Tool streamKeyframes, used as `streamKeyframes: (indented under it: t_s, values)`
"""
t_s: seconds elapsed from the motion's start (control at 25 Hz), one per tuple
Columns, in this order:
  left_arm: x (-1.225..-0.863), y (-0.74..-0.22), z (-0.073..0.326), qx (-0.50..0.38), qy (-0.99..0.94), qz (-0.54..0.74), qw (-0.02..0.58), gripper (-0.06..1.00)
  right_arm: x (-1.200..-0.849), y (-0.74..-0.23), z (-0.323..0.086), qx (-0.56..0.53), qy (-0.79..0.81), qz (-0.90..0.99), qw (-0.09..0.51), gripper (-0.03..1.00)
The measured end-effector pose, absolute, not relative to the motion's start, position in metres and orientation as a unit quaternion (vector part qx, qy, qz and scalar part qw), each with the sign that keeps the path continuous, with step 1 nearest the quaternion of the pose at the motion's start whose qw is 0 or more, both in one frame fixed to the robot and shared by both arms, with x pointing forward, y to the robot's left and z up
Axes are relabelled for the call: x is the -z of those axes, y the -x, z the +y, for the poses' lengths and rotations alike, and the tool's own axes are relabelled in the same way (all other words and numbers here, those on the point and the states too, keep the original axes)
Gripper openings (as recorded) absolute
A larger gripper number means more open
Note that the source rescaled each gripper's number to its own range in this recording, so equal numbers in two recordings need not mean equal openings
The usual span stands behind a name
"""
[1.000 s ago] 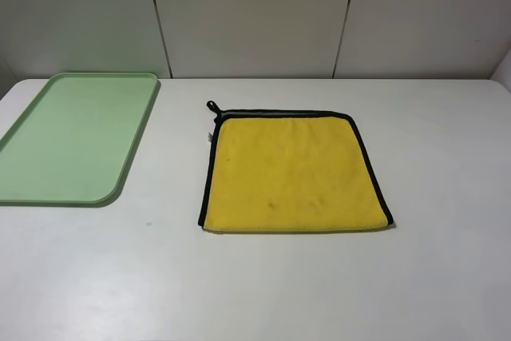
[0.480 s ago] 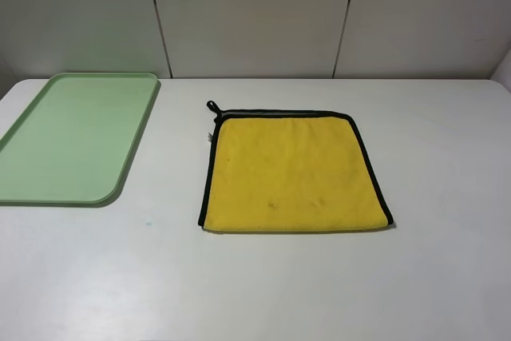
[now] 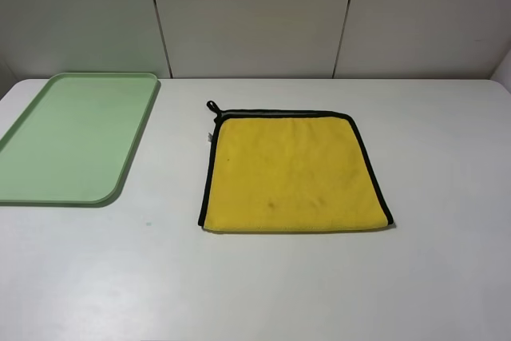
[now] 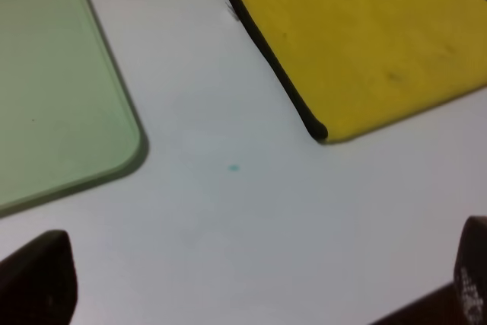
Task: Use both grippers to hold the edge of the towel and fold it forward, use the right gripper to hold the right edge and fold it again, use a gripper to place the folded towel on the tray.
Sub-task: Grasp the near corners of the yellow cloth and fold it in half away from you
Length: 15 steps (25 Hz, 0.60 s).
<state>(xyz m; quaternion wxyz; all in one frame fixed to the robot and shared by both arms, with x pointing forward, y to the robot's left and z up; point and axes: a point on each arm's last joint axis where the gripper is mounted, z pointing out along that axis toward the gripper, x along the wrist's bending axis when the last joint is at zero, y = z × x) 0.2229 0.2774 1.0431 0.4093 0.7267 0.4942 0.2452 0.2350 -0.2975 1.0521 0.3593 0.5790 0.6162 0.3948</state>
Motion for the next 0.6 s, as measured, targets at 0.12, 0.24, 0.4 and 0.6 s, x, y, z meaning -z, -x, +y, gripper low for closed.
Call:
streamKeyframes:
  t_s: [0.12, 0.24, 0.4, 0.6]
  values:
    - [-1.043, -0.225, 0.282, -0.252, -0.706, 0.524, 0.405, 1.0, -1.052, -0.235, -0.297, -0.395, -0.579, 0.616, 0.359, 1.0]
    - [-1.043, -0.226, 0.287, -0.261, -0.683, 0.556, 0.396, 0.99, -1.052, -0.235, -0.297, -0.395, -0.579, 0.616, 0.359, 1.0]
    - [-1.043, -0.227, 0.29, -0.269, -0.671, 0.57, 0.391, 0.99, -1.052, -0.235, -0.297, -0.395, -0.579, 0.616, 0.359, 1.0]
    - [-1.049, -0.226, 0.293, -0.293, -0.662, 0.567, 0.392, 0.98, -1.059, -0.237, -0.297, -0.393, -0.58, 0.617, 0.357, 1.0]
